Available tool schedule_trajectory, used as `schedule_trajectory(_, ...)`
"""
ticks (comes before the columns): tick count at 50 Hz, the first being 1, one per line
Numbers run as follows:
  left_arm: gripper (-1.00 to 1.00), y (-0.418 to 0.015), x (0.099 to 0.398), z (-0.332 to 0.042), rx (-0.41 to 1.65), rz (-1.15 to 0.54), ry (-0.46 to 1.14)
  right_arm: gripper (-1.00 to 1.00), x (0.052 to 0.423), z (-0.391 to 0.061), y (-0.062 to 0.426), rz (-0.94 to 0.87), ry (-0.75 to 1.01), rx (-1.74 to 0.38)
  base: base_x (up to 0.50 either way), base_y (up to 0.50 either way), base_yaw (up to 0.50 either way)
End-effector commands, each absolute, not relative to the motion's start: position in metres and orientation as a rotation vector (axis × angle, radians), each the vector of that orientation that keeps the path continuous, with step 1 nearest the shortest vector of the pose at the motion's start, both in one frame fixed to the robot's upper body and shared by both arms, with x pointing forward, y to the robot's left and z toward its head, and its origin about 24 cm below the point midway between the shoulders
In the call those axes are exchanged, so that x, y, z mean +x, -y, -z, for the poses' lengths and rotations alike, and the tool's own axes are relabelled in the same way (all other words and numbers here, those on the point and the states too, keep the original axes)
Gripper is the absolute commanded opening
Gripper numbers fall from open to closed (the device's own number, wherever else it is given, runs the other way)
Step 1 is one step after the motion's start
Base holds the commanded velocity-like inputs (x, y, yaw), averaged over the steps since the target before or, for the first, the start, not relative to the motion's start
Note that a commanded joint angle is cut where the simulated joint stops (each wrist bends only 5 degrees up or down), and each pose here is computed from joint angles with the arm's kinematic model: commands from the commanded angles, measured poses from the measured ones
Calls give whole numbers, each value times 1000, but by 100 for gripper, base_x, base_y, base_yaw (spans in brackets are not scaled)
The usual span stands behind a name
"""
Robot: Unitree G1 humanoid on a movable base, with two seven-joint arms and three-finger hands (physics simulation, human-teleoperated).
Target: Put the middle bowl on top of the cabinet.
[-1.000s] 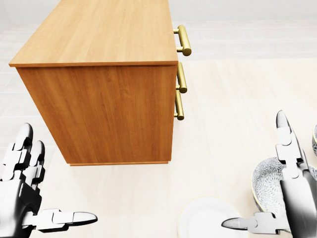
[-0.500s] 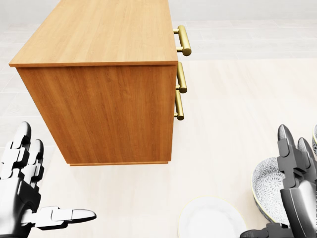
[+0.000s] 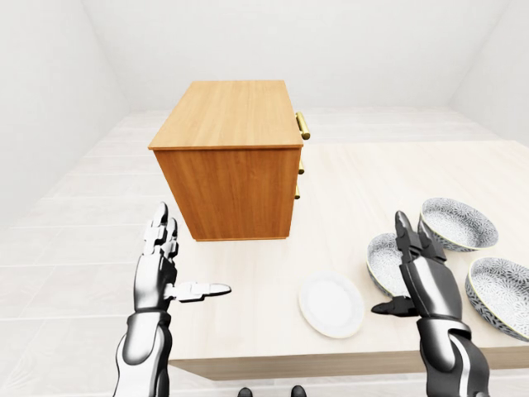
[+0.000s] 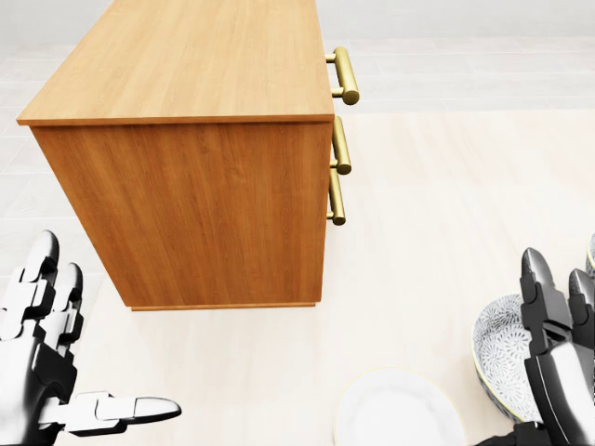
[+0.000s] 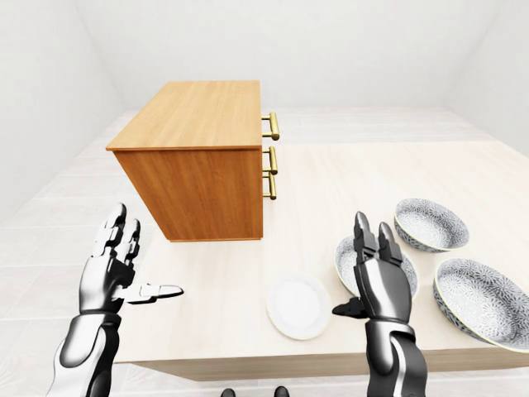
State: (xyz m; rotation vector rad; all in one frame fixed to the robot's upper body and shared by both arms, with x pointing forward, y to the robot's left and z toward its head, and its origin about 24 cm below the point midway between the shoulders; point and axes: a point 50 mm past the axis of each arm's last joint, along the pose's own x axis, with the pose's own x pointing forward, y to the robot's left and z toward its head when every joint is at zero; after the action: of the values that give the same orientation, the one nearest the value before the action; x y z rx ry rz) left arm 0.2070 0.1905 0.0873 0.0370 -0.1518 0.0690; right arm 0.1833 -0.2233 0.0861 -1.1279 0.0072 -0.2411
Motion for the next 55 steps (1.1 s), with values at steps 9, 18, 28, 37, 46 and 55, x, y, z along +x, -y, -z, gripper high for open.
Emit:
schedule_trajectory(9,100,-190,207,-88,40,-65,150,100,180,-75,225,226,-86,-1307,0,0,0)
schedule_trajectory(18,100,-190,202,-91,44,-65,158,100,176,-74,228,215,-124,-1341,0,0,0)
schedule_trajectory(28,100,-190,205,-91,43,-64,155,100,171,-79,235,247,-141,-1383,0,0,0)
schedule_trajectory(37,100,-189,206,-89,44,-64,153,100,164,-80,241,287,-166,-1412,0,0,0)
schedule_trajectory(46,100,-189,206,-89,39,-64,151,100,154,-88,246,333,-190,-1426,0,0,0)
schedule_trajectory(55,100,-190,202,-89,37,-62,155,100,149,-83,251,367,-230,-1444,0,0,0)
